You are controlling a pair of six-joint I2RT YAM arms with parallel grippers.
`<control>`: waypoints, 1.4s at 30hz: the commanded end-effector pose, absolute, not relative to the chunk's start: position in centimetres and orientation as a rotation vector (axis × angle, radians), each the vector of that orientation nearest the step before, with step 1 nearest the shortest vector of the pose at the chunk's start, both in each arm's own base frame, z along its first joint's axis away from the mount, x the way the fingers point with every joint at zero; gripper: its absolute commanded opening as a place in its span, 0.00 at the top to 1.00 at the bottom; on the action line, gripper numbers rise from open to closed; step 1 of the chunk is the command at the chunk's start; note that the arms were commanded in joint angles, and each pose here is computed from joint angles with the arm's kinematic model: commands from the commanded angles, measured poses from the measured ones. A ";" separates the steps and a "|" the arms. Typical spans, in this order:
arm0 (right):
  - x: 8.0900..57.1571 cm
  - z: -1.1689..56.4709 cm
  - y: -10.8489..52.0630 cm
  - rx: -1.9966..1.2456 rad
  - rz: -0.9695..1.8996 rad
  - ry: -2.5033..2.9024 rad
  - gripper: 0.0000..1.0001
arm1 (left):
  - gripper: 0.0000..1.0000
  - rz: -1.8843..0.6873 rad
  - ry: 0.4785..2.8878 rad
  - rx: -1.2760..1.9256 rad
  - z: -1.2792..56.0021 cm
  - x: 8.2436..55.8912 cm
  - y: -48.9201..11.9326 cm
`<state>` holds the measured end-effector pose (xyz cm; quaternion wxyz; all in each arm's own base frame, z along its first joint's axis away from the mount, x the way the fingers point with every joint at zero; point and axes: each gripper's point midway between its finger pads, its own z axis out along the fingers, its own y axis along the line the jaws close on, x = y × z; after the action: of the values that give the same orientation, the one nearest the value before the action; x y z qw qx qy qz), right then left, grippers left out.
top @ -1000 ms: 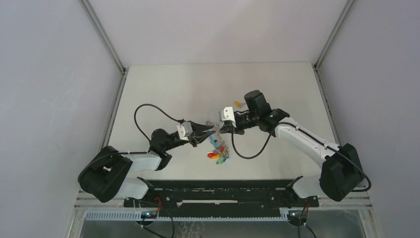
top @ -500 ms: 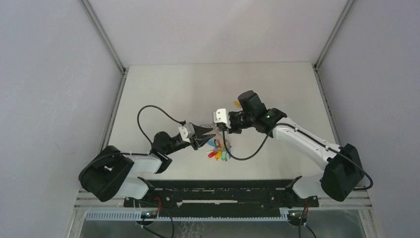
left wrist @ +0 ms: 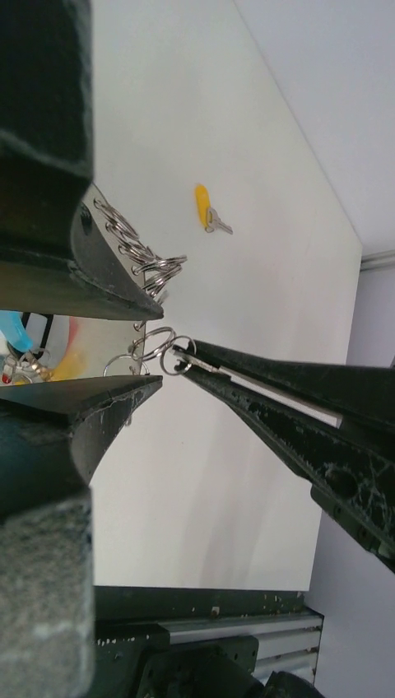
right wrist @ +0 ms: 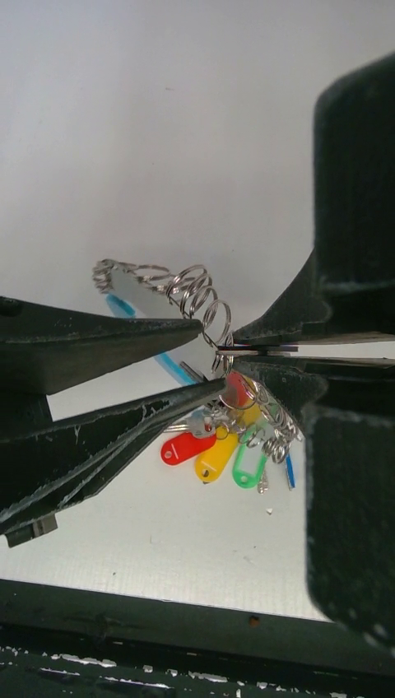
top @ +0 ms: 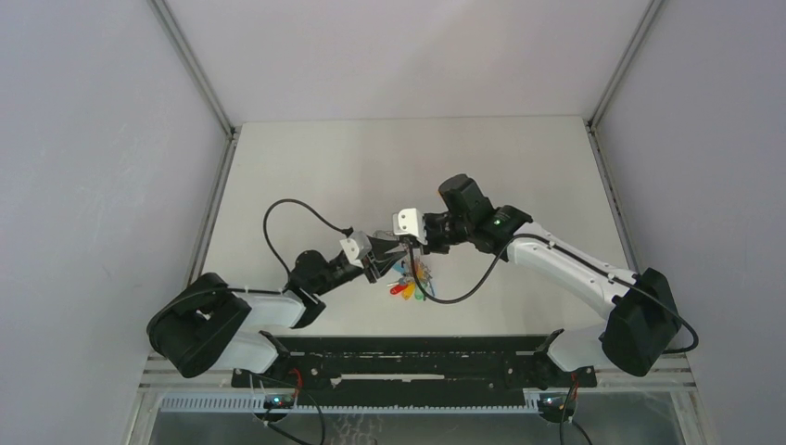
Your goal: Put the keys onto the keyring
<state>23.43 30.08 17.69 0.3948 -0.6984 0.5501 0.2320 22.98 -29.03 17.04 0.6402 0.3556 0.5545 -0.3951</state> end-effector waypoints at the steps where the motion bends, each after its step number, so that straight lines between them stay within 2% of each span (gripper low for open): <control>1: 23.7 21.7 31.3 -1.714 0.570 1.286 1.00 | 0.65 -0.847 1.272 0.788 16.8 23.8 -28.7; 11: 23.2 21.8 31.6 -1.722 0.576 1.275 1.00 | 0.67 -0.840 1.316 0.853 15.5 23.7 -29.6; 21: 22.9 21.8 31.8 -1.728 0.575 1.269 1.00 | 0.76 -0.792 1.346 0.892 14.8 24.1 -30.0; 25: 22.6 21.9 31.9 -1.732 0.578 1.263 1.00 | 0.83 -0.784 1.354 0.896 14.8 24.4 -30.2; 29: 23.0 21.8 31.5 -1.728 0.551 1.285 1.00 | 0.99 -0.787 1.352 0.909 14.6 24.2 -30.3; 42: 24.9 19.2 28.3 -1.620 0.487 1.494 1.00 | 1.00 -0.783 1.298 0.779 16.0 24.4 -29.1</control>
<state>23.79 28.75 16.67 0.3796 -0.6779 0.5964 0.2017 23.97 -29.67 14.51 0.6266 0.3770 0.5881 -0.3455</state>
